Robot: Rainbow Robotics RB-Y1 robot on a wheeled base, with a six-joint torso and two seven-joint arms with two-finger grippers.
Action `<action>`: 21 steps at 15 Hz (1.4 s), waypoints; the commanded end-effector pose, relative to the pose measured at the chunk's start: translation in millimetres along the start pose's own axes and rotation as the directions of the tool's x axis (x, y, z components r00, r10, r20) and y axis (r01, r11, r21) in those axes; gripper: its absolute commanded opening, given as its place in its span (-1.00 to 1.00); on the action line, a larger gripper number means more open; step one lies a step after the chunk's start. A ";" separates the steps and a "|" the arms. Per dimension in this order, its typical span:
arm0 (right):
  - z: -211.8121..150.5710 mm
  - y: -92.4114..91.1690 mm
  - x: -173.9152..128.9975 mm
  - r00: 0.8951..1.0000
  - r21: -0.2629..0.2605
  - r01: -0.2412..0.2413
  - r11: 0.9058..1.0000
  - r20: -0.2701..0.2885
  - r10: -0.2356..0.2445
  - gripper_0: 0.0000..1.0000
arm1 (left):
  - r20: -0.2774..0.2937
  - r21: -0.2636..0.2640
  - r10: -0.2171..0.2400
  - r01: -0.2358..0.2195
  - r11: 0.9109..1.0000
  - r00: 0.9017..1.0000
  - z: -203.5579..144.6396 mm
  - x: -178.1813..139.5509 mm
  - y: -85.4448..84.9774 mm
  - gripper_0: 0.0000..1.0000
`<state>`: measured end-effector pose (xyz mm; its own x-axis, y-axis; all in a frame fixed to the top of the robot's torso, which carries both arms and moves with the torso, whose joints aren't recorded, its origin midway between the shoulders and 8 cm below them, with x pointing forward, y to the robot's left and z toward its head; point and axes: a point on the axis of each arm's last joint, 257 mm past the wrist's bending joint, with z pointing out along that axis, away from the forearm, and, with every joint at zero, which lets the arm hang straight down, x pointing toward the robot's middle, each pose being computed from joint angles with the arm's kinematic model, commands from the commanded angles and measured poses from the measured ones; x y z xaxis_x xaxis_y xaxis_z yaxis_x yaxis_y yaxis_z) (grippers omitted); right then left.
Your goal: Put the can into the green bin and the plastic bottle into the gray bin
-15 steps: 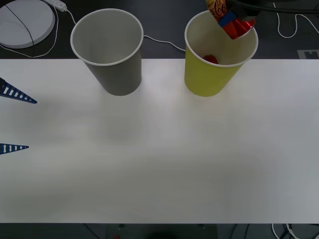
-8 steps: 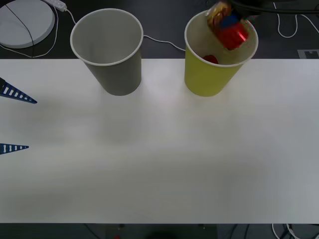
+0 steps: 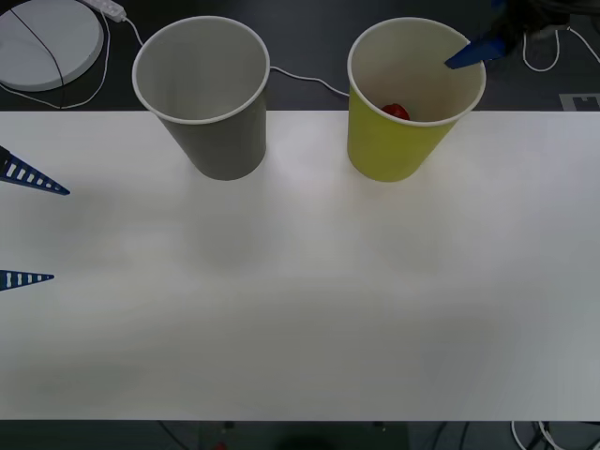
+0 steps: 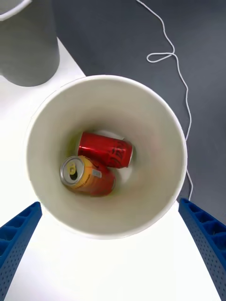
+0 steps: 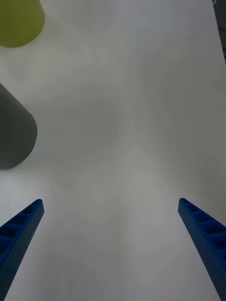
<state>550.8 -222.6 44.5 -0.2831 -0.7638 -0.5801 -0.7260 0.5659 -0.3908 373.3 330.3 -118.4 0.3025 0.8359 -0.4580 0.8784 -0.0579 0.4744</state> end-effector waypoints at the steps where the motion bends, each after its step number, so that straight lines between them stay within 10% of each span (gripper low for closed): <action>1: -16.5 7.3 17.7 0.999 -0.014 0.024 1.000 0.021 -0.024 1.00 | 0.000 0.000 0.000 0.000 1.000 1.000 0.0 0.0 0.0 1.00; 11: -46.2 17.3 117.9 0.955 -0.093 0.287 0.953 0.105 -0.277 1.00 | 0.000 0.000 0.000 0.000 1.000 1.000 0.0 0.0 0.0 1.00; 18: -57.3 54.3 172.1 0.953 -0.148 0.275 0.950 0.171 -0.249 1.00 | 0.000 0.000 0.000 0.000 1.000 1.000 0.0 0.0 0.0 1.00; 21: -53.5 79.0 187.4 0.930 -0.161 0.353 0.922 0.171 -0.326 1.00 | 0.000 0.000 0.000 0.000 1.000 1.000 0.0 0.0 0.0 1.00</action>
<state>411.5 -340.1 -51.2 0.0525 -0.8336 -0.5499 -0.8672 0.2349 -0.4390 373.3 330.3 -118.4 0.3026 0.8359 -0.4579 0.8784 -0.0580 0.4744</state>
